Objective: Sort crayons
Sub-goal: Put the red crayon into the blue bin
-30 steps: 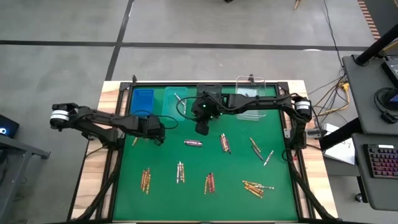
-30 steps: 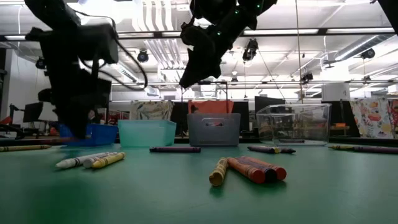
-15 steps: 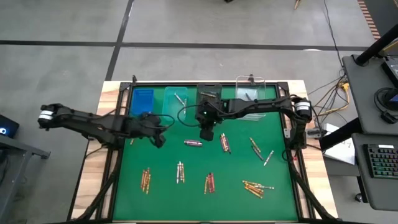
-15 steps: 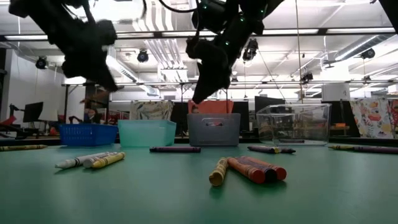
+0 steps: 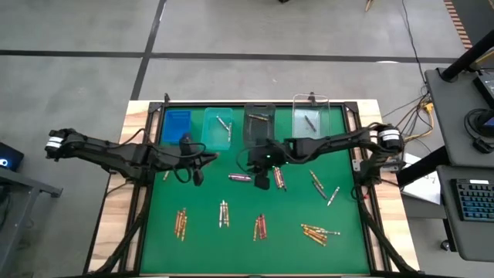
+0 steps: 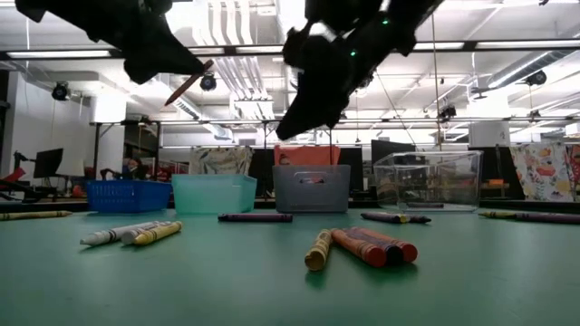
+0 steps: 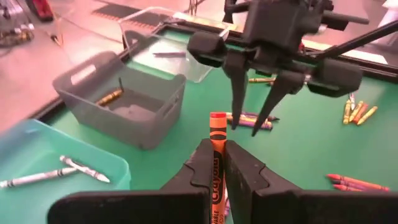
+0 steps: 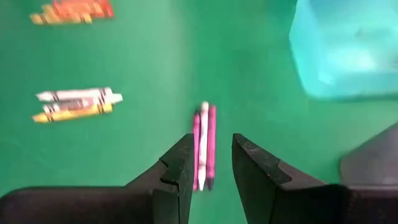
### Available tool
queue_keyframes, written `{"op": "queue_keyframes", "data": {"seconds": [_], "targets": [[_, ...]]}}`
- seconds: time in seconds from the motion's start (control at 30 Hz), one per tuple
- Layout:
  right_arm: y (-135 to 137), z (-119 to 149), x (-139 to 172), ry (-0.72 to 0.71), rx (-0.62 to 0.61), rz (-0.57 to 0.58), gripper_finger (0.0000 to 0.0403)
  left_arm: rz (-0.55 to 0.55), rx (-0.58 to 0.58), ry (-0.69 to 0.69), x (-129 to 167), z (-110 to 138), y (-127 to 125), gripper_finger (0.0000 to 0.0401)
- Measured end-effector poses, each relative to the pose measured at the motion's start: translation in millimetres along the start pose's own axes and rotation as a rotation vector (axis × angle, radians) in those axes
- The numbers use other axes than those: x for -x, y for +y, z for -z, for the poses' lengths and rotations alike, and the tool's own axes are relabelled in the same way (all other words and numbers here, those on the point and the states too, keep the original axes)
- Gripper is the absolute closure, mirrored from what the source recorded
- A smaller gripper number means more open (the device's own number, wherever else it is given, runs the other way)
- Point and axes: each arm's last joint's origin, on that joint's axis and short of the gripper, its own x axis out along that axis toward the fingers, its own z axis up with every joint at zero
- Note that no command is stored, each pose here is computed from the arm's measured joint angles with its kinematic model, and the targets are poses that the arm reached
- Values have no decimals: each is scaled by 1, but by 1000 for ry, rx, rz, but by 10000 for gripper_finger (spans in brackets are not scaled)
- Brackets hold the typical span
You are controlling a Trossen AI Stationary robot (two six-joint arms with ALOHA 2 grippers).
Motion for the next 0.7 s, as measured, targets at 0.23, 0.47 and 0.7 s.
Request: {"op": "queue_keyframes", "data": {"seconds": [0.23,0.47,0.7], "targets": [[13,4,39,-298,77,-26,307,-44,-45,-78,0,-7,0,400],[14,18,76,-486,50,-37,307,-59,-83,-112,0,-14,3,400],[13,31,87,-500,-16,-54,307,-217,-38,-101,-7,-17,29,400]]}}
